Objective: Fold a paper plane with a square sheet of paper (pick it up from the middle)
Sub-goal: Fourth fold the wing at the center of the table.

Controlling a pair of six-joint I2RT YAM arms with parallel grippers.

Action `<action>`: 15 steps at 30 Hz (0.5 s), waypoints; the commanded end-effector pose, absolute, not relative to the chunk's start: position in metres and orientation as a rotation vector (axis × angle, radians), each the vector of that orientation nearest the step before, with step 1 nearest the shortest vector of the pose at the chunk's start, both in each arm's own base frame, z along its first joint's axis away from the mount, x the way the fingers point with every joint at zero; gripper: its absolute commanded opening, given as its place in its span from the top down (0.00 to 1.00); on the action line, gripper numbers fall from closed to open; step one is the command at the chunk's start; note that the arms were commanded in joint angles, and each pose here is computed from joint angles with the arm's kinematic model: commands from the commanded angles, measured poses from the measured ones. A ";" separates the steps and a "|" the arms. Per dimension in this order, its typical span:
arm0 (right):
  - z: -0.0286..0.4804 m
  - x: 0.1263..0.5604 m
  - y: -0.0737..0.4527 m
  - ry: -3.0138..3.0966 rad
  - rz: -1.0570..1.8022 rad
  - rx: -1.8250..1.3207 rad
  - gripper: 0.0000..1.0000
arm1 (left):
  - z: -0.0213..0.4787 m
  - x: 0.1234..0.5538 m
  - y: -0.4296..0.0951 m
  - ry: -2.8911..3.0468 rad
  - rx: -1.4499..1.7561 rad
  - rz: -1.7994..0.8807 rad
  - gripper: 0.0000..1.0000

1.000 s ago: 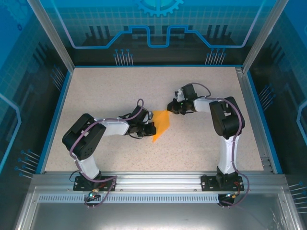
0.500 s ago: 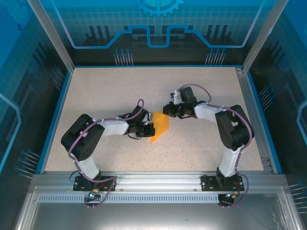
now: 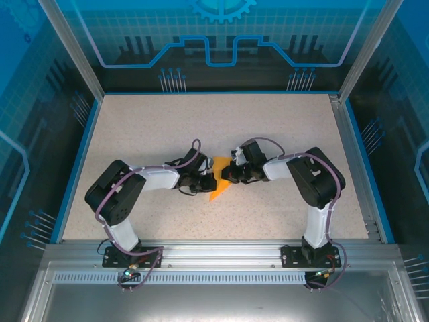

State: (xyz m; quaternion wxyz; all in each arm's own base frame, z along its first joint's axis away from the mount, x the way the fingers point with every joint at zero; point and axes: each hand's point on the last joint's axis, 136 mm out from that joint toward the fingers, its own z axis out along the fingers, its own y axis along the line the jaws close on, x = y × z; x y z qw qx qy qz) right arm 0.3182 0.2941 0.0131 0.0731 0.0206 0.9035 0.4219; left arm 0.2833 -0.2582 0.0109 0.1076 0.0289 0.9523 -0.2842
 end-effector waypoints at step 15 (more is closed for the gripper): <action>-0.025 0.303 0.268 2.919 0.941 0.156 0.97 | 0.059 0.272 -0.241 2.811 -0.182 -0.810 0.88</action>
